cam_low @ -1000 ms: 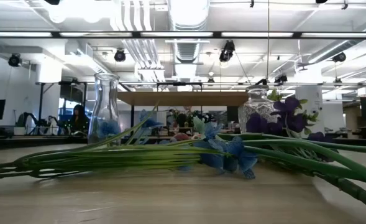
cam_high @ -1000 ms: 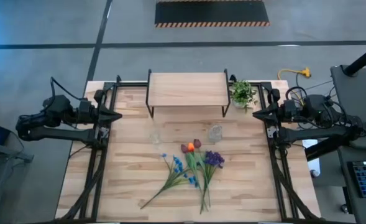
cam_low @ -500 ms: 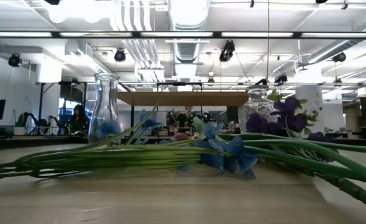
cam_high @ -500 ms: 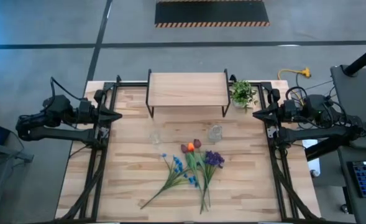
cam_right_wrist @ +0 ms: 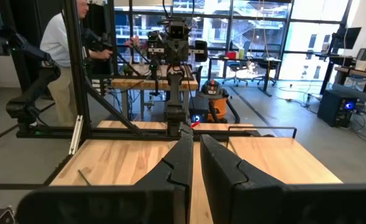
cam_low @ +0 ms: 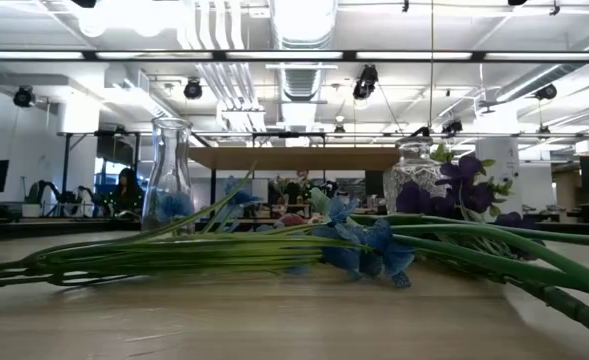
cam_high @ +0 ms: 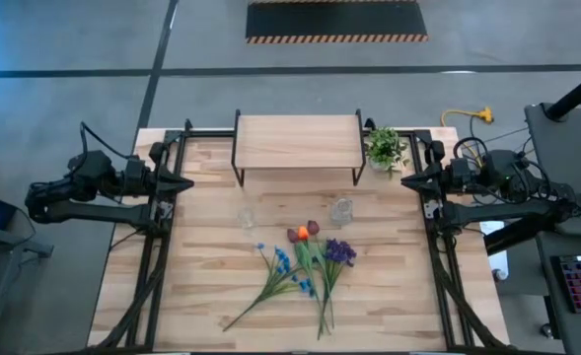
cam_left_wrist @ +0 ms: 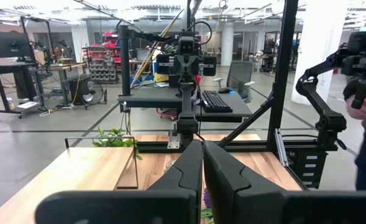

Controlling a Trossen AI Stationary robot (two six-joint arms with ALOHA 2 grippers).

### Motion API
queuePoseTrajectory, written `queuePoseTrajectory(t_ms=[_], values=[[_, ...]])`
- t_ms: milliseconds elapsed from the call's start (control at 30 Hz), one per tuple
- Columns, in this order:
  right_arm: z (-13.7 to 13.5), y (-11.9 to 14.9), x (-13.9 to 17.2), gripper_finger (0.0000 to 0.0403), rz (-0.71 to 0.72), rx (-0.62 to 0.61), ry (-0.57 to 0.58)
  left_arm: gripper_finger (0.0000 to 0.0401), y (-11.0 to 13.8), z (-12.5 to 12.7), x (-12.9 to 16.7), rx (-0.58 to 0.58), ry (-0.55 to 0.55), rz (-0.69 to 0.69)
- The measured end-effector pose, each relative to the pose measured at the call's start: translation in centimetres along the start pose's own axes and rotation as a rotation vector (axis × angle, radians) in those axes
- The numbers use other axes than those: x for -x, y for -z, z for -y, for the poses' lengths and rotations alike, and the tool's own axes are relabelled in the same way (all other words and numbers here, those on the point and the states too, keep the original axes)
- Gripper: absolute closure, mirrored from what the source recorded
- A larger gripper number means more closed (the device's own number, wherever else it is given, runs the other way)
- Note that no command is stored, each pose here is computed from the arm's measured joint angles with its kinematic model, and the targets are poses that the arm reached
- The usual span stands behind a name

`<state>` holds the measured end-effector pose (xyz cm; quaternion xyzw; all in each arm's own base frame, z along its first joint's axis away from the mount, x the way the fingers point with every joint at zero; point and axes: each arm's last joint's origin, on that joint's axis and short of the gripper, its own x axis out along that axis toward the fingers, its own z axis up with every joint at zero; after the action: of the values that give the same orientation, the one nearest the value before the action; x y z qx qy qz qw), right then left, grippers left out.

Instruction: Pick and place flowers into a vace then onto a shelf

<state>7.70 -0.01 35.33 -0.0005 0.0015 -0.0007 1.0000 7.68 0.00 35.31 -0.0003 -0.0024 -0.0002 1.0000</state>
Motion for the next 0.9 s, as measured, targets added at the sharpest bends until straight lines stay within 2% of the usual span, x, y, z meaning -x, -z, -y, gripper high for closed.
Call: queuePoseTrajectory(t_ms=[700,800,900], values=[[0.00,-0.03,0.00,0.0380,0.003,-0.003,0.000,0.0401,0.00,0.00,0.01,0.000,-0.001,0.000],[0.00,-0.31,-0.06,0.0380,0.031,-0.084,-0.002,0.0401,0.00,0.00,0.00,0.000,-0.001,0.000],[0.00,-0.57,-0.14,0.0380,0.056,-0.248,-0.007,0.0401,0.00,0.00,0.01,0.000,0.000,0.000]])
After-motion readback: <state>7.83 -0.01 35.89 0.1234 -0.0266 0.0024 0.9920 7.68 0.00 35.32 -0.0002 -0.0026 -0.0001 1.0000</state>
